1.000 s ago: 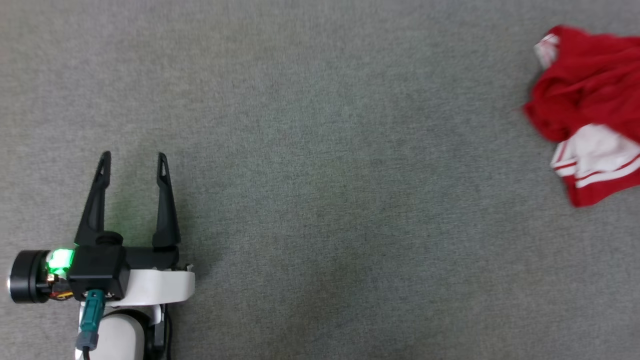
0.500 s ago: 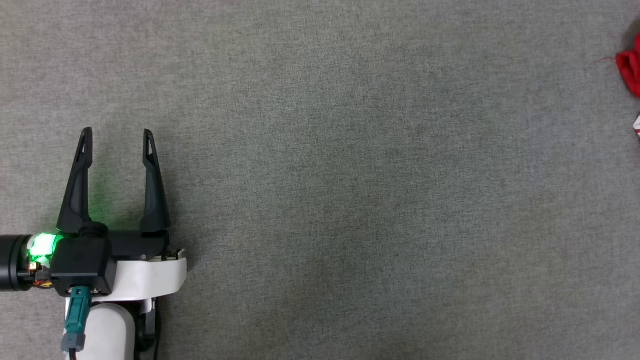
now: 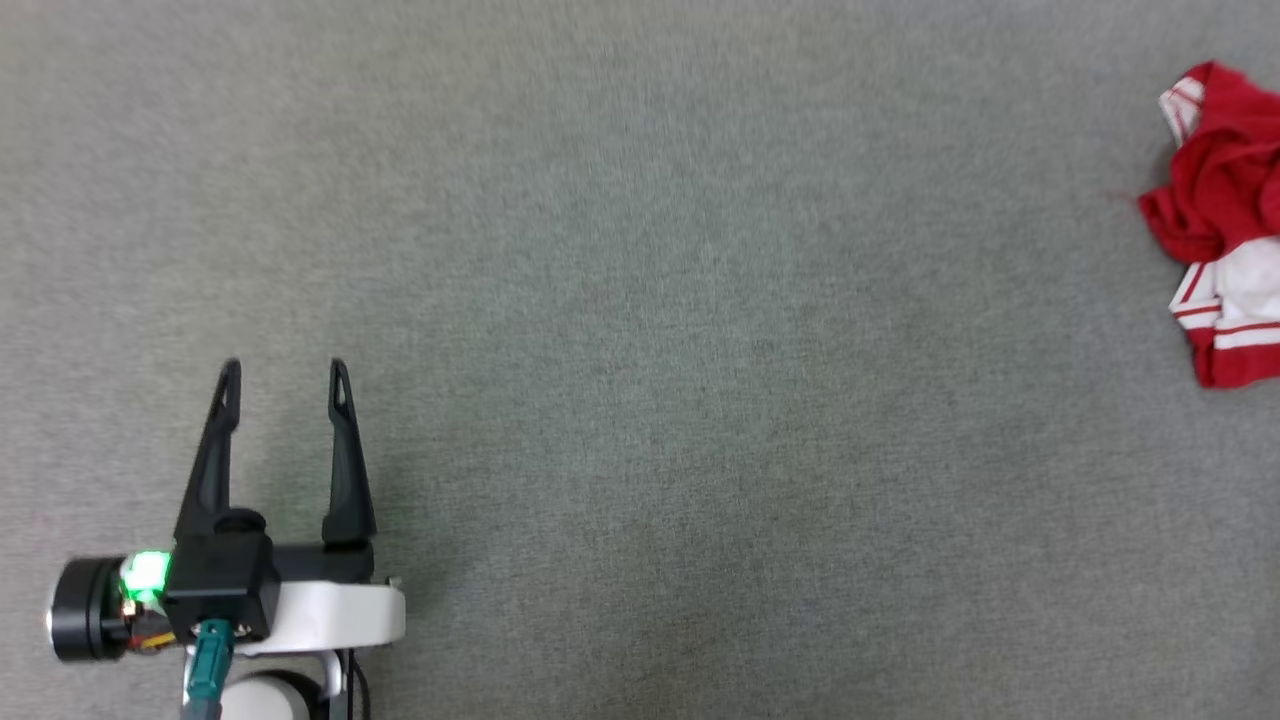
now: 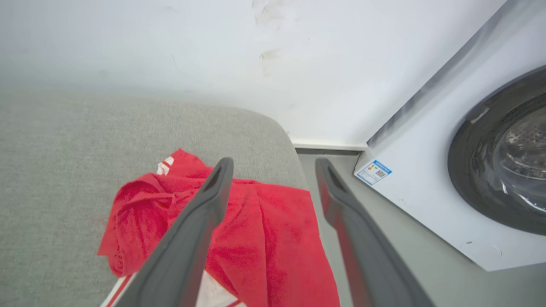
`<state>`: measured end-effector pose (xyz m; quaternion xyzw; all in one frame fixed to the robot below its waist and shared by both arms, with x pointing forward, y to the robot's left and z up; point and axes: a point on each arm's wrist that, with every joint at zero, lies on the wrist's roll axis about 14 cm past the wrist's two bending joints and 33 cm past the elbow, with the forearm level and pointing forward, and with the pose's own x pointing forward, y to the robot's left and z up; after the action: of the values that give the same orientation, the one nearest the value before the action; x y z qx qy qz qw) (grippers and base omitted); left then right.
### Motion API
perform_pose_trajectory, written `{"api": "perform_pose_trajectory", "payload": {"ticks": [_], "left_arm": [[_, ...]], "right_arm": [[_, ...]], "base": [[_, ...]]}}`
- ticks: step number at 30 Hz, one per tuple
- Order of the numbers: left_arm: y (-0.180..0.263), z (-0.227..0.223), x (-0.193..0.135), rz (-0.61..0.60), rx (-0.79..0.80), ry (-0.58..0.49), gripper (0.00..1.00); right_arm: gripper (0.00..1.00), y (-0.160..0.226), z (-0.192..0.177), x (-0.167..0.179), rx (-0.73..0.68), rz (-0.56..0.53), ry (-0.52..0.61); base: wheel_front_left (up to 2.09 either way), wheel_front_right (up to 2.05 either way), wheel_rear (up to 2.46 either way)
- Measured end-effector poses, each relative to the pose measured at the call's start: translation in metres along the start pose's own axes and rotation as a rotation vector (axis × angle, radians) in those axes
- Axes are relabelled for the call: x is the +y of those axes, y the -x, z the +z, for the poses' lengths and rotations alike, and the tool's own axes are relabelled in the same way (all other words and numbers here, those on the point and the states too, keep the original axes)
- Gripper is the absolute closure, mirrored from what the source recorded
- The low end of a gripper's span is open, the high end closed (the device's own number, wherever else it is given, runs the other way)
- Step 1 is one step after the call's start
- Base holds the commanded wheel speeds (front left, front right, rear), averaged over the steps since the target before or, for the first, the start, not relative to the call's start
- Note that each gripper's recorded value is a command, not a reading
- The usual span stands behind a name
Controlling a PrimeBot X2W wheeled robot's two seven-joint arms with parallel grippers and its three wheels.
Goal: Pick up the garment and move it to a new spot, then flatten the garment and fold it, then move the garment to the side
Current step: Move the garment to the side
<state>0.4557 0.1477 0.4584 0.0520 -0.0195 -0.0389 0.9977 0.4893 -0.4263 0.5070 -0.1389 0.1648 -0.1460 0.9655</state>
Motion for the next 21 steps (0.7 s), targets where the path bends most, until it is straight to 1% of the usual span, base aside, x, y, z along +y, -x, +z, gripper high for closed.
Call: {"api": "perform_pose_trajectory", "payload": {"ticks": [4,11,14,17,21], "left_arm": [[0.019,0.013,0.005,0.026,-0.006,0.007,0.00],[0.049,0.030,0.017,0.067,-0.019,-0.003,0.00],[0.061,0.034,0.023,0.087,-0.016,-0.006,0.00],[0.073,0.037,0.028,0.103,-0.019,-0.004,0.00],[0.086,0.044,0.035,0.129,-0.031,-0.004,0.00]], "right_arm": [[0.00,0.024,0.050,0.022,-0.214,0.063,-0.033],[0.00,0.078,0.102,0.075,-0.492,0.190,-0.113],[0.00,0.101,0.113,0.102,-0.572,0.247,-0.155],[0.00,0.122,0.112,0.127,-0.611,0.301,-0.200],[0.00,0.144,0.099,0.152,-0.604,0.355,-0.244]], "base": [[0.00,0.00,0.00],[0.00,0.00,0.00],[0.00,0.00,0.00],[0.00,0.00,0.00],[0.00,0.00,0.00]]}}
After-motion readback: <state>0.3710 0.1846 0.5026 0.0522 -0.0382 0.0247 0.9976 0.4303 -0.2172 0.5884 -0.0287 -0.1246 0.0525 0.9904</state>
